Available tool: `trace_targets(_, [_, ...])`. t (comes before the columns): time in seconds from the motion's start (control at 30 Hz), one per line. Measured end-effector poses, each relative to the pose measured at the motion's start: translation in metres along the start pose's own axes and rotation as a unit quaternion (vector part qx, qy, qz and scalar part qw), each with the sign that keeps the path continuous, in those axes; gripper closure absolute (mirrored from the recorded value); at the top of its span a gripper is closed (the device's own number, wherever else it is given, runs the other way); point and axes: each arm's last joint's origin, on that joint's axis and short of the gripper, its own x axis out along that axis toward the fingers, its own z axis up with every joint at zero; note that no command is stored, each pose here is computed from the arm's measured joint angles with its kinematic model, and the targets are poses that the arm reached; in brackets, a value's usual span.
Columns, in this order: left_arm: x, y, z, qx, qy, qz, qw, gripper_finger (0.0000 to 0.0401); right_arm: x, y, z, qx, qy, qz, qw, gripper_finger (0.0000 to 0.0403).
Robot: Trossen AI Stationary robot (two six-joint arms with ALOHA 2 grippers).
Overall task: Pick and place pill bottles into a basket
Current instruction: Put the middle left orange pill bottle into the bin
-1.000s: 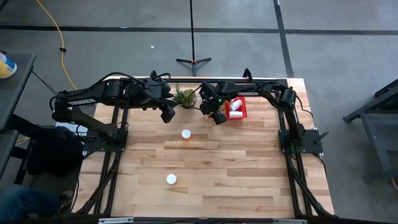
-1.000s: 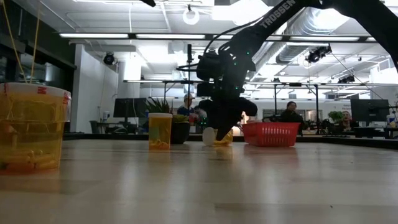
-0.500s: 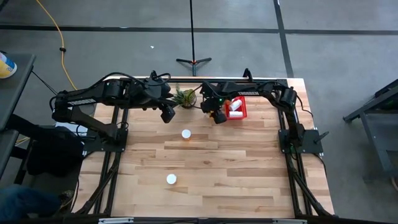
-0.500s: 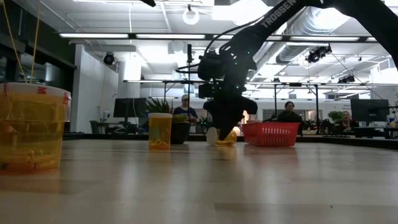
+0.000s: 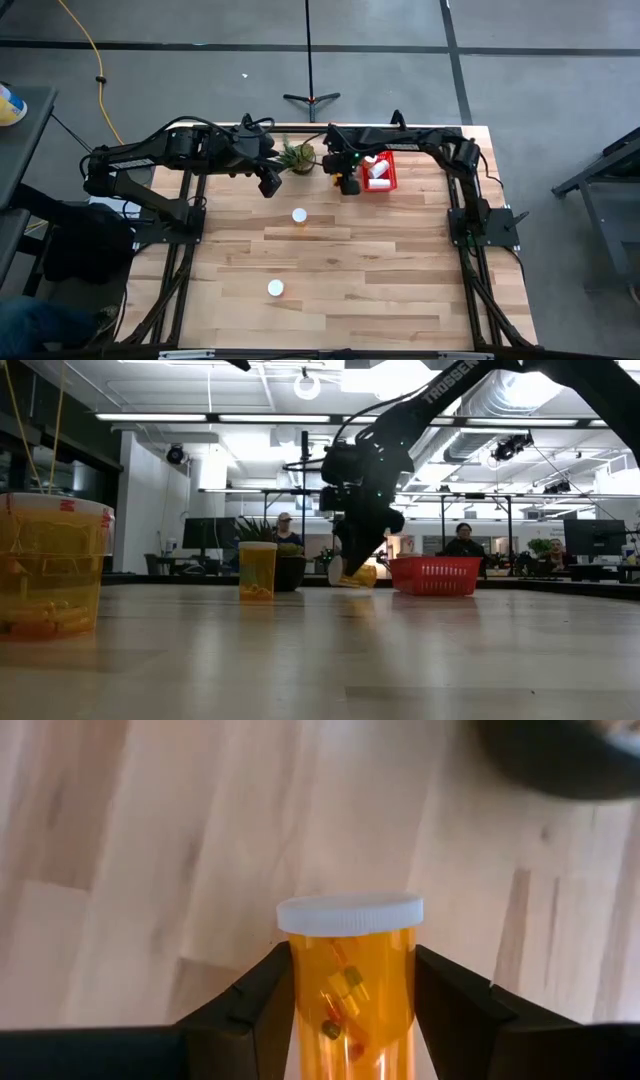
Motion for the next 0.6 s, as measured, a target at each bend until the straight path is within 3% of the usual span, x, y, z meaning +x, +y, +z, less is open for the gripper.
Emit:
trace_targets(0.2, [0.000, 0.000, 0.000, 0.003, 0.000, 0.000, 1.000, 0.0162, -0.011, -0.007, 0.005, 0.055, -0.044, -0.010, 0.997, 0.0233])
trace_targets(0.43, [0.000, 0.000, 0.000, 0.006, 0.000, 0.000, 1.000, 0.0162, -0.021, -0.020, -0.002, 0.137, -0.095, 0.048, 0.985, 0.0233])
trace_targets(0.6, [0.000, 0.000, 0.000, 0.018, 0.000, 0.000, 1.000, 0.0162, -0.023, -0.025, -0.003, 0.159, -0.111, 0.059, 0.979, 0.0233])
